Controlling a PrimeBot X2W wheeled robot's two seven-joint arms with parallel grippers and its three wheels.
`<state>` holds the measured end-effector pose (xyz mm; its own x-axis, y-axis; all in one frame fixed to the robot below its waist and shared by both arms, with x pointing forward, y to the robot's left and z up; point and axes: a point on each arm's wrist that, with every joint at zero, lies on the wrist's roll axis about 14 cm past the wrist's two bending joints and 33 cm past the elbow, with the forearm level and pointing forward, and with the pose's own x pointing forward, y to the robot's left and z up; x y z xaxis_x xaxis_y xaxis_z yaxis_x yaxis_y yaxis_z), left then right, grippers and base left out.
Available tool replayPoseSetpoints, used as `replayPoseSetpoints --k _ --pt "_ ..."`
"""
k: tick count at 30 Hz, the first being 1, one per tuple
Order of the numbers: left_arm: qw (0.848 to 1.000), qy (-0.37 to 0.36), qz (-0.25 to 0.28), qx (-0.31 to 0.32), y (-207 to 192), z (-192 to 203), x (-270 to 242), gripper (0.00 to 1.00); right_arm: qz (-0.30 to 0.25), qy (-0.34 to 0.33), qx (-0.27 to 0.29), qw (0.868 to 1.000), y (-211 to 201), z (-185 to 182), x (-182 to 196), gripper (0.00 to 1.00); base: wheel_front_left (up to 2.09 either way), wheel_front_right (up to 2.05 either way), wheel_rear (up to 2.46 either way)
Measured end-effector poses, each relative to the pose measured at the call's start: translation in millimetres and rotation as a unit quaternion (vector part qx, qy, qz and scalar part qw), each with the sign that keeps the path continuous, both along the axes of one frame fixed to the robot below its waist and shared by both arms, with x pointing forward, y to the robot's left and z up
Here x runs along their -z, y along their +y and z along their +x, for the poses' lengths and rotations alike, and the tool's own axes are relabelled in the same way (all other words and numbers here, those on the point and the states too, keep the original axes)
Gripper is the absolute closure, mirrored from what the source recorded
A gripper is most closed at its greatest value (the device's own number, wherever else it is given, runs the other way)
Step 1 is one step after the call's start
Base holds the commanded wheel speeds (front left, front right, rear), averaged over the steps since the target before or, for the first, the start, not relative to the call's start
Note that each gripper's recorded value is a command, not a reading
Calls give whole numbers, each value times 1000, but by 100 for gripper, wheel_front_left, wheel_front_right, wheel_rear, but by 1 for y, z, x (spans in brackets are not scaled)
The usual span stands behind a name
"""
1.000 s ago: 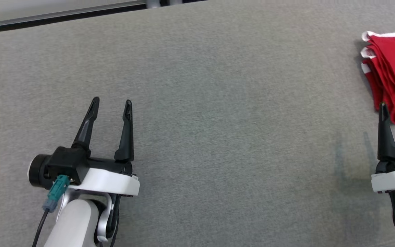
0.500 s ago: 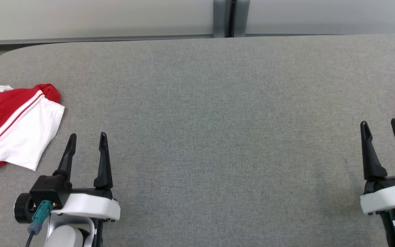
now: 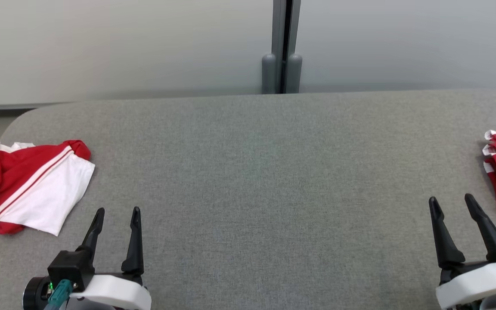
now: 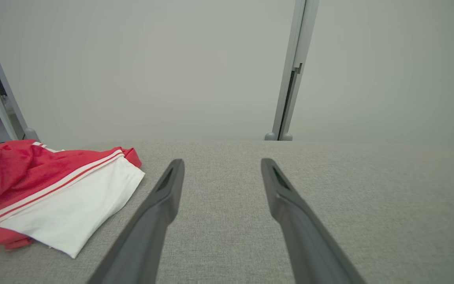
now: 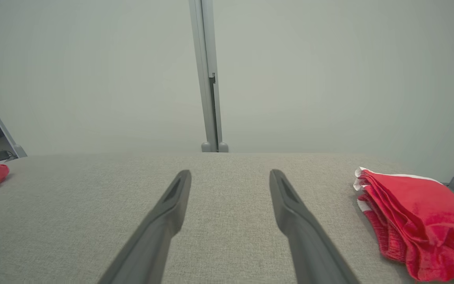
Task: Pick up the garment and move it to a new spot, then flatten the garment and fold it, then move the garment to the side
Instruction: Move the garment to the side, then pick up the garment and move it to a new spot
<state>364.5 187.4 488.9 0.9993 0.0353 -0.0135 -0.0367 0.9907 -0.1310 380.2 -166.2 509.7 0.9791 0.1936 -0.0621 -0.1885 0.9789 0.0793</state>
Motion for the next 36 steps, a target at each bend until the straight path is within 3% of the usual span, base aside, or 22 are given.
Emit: replayPoseSetpoints --k 11,36 --pt "1000 -3 1 10 -2 -15 -5 0 -1 -4 15 1000 -6 -21 -9 0 0 0 0" --pt "1000 -20 -8 -7 9 -13 -15 0 -2 -5 -3 1000 8 -10 -12 0 0 0 0"
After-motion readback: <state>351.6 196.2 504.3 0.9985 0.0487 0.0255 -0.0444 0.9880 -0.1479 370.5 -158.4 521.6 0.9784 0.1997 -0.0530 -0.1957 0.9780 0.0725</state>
